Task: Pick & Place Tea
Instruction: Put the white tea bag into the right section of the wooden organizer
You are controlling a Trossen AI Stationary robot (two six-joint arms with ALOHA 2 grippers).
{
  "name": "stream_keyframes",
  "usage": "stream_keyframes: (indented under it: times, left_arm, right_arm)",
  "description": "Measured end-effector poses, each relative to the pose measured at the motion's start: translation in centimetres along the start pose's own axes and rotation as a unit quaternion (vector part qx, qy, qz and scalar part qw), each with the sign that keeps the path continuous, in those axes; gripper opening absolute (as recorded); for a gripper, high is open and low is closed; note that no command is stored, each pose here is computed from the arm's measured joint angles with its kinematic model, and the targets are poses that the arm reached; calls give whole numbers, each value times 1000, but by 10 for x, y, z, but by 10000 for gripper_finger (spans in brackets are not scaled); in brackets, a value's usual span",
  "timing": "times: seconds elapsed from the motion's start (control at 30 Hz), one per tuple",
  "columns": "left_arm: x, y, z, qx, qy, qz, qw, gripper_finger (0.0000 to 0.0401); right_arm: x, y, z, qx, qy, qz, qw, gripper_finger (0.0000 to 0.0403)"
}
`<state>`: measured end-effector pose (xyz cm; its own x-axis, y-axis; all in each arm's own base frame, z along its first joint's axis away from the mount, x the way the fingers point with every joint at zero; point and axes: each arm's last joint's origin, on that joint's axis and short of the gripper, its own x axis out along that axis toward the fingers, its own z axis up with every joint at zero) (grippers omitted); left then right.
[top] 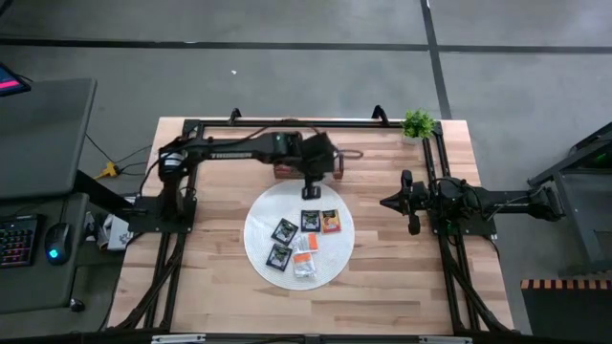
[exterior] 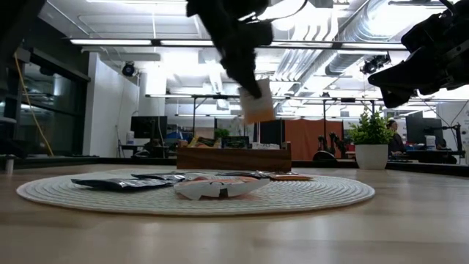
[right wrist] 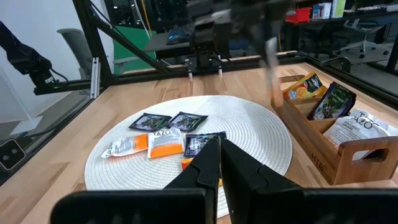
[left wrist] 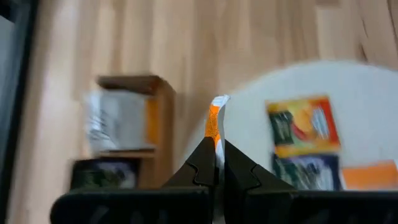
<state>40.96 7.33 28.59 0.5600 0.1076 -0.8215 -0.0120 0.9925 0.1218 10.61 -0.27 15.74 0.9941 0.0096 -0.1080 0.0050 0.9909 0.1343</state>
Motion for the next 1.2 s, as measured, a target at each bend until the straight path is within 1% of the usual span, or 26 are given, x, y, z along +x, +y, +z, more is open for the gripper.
stream_keyframes:
  times: [0.07,0.13,0.2,0.27,0.4,0.47,0.6,0.77,0.87,0.93,1.03,1.13,1.2]
  left_arm:
    - [-1,9,6,-7,5,5,1000,0]
    - [6,18,15,-8,-2,14,1000,0]
    - [13,24,17,-5,15,13,1000,0]
    - [16,30,23,-4,11,15,1000,0]
    - [23,41,28,-1,17,18,1000,0]
    - [31,46,24,-6,33,14,999,0]
    - [42,52,24,-15,34,14,999,0]
    - [43,55,23,-18,35,16,999,0]
    - [54,56,21,-19,45,23,999,0]
    - [55,58,17,-23,58,24,998,0]
    - [61,60,19,-30,49,36,998,0]
    - [68,64,12,-38,74,41,996,0]
    - [69,65,12,-40,71,40,996,0]
  right_arm:
    - [0,0,0,0,0,0,1000,12]
    - [0,0,0,0,0,0,1000,12]
    - [0,0,0,0,0,0,1000,12]
    - [0,0,0,0,0,0,1000,12]
    - [0,0,0,0,0,0,1000,12]
    - [0,0,0,0,0,0,1000,12]
    - [0,0,0,0,0,0,1000,12]
    - [0,0,0,0,0,0,1000,12]
    - [0,0,0,0,0,0,1000,12]
    - [0,0,0,0,0,0,1000,12]
    - [0,0,0,0,0,0,1000,12]
    - [0,0,0,0,0,0,1000,12]
    - [0,0,0,0,0,0,1000,12]
